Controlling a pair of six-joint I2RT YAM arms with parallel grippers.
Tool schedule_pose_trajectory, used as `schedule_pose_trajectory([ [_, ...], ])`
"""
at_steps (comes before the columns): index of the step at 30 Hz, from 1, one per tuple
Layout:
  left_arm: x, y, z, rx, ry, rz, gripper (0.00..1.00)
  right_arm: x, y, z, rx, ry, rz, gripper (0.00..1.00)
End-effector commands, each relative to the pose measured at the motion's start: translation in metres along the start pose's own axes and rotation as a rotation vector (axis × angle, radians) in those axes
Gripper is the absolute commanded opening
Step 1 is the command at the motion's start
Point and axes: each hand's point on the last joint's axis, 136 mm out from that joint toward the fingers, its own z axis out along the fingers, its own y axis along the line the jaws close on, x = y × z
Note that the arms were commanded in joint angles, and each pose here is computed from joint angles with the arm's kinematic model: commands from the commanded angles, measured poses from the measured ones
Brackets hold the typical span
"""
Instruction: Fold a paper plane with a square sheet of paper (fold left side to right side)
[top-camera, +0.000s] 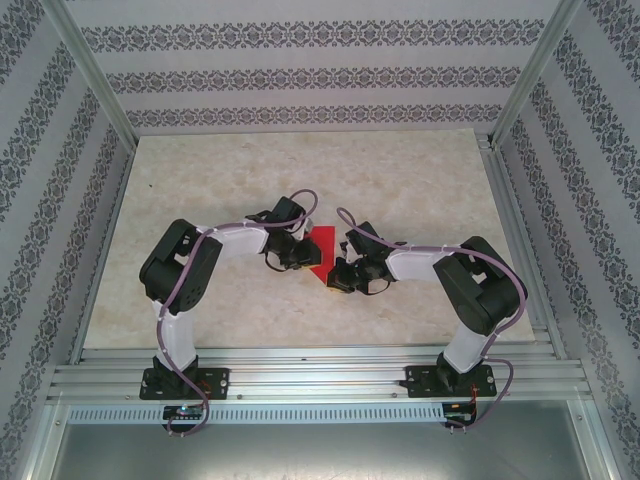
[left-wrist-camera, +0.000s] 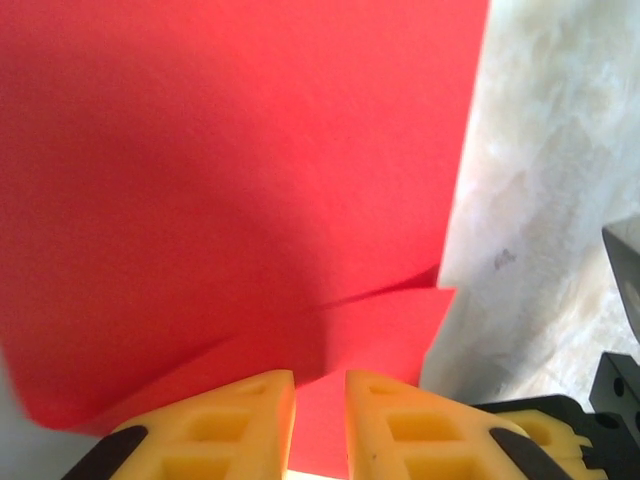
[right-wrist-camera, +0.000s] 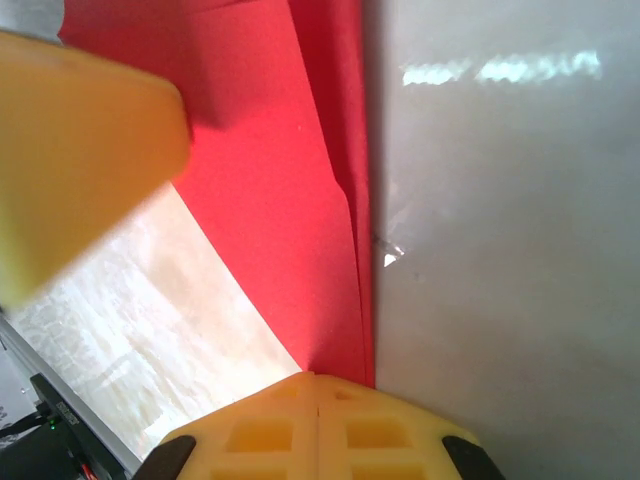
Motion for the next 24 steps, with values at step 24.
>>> schedule_pose_trajectory([
  [24,-0.071,0.031,-0.088,-0.045,-0.227,0.046,0.31,0.031,-0.070,0.009,0.273,0.079,0.080,0.00],
])
